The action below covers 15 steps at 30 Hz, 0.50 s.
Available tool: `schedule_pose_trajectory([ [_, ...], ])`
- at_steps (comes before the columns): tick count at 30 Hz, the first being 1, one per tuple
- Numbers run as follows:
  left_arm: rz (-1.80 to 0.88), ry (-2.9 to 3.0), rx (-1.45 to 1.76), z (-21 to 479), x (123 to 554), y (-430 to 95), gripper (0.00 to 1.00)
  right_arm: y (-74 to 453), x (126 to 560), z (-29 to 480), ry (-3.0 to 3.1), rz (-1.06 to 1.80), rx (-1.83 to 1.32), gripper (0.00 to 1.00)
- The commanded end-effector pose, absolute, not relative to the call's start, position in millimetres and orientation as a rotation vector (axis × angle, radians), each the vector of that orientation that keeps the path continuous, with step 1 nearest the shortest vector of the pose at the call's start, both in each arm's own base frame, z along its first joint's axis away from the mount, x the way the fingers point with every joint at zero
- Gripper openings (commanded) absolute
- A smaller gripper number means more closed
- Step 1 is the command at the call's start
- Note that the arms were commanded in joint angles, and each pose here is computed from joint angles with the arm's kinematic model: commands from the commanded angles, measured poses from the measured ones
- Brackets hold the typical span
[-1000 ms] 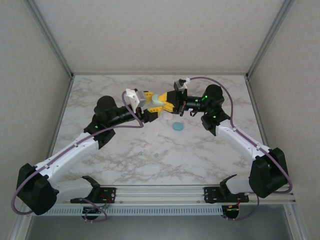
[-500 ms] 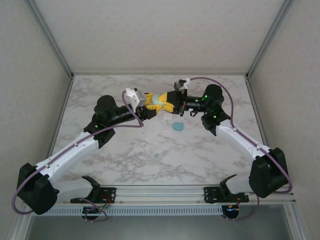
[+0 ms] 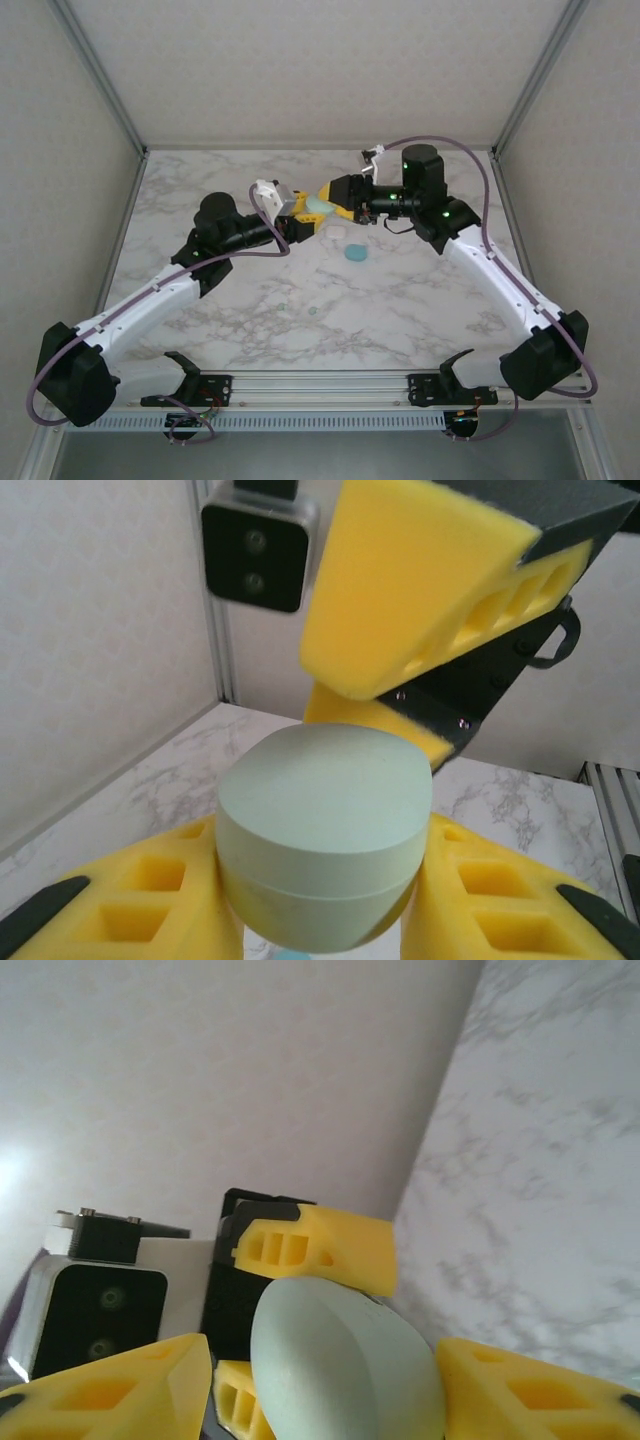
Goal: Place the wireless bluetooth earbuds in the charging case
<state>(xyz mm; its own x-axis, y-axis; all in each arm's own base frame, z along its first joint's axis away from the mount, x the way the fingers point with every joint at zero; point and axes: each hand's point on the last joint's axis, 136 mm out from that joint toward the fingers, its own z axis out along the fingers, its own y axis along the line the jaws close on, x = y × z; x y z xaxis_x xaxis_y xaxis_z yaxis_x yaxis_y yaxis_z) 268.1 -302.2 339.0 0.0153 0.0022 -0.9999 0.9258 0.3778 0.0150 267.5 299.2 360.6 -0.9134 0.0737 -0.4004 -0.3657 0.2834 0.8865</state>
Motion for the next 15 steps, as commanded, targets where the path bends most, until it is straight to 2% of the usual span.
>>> schedule_pose_trajectory([
  [1,-0.918,1.365,0.885,336,268,-299,0.24,276,264,358,2.172,1.370,-0.357,0.64],
  [9,-0.912,1.359,0.883,338,259,-293,0.23,253,272,357,2.028,1.097,-0.455,0.65],
  [12,-0.911,1.353,0.883,339,257,-292,0.24,248,271,352,2.035,1.020,-0.506,0.70],
  [15,-0.912,1.347,0.886,340,255,-292,0.24,253,258,353,2.013,1.028,-0.662,0.67],
])
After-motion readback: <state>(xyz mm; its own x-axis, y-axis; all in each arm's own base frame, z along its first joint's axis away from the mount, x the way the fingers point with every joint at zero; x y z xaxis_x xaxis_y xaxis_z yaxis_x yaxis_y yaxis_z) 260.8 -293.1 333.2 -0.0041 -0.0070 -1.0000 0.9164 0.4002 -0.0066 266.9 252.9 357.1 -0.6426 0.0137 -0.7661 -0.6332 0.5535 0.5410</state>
